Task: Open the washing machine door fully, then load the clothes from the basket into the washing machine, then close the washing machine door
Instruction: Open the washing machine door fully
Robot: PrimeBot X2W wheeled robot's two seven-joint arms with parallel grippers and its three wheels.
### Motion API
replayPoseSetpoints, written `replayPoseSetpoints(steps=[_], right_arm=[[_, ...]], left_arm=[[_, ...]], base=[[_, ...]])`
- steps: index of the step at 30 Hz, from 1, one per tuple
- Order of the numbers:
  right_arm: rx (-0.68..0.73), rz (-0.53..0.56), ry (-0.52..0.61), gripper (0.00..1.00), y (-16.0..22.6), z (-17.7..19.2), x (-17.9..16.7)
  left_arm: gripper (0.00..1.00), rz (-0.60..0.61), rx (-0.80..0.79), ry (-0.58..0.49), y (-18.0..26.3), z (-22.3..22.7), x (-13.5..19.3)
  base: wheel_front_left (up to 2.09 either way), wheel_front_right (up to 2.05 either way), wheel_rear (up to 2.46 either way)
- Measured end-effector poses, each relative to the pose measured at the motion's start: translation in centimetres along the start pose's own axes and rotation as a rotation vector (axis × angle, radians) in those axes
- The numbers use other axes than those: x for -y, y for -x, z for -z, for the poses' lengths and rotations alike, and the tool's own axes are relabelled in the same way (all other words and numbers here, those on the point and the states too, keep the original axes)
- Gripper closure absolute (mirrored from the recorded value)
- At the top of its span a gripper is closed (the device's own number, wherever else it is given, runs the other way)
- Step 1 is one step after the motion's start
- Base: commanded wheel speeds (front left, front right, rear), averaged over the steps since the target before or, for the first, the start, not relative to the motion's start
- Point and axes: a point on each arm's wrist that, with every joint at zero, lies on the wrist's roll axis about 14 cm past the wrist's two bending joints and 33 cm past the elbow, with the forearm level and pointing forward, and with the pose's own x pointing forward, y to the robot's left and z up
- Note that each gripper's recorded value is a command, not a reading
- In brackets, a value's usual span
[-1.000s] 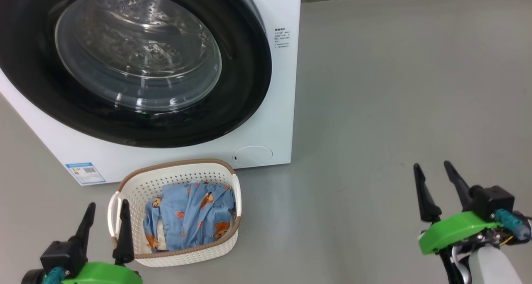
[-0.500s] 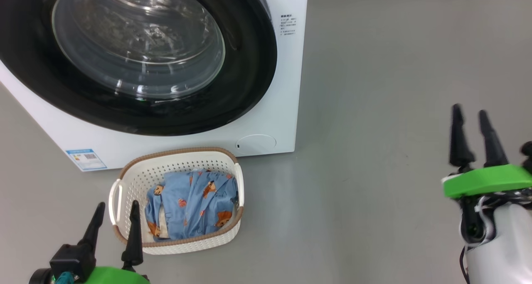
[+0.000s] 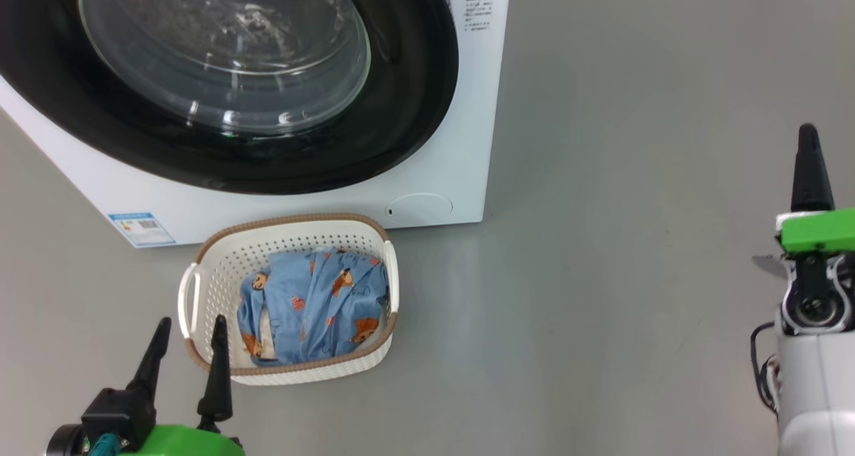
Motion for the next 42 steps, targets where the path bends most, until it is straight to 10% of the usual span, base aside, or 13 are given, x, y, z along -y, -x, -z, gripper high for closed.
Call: replayPoseSetpoints(steps=[42], right_arm=[[-0.736,-0.148,-0.552,1.00,-12.0,17.1,-10.8]], left_arm=[[0.00,0.003,-0.033,0.011,-3.9,1.9,0.0]], base=[[0.00,0.00,0.00]])
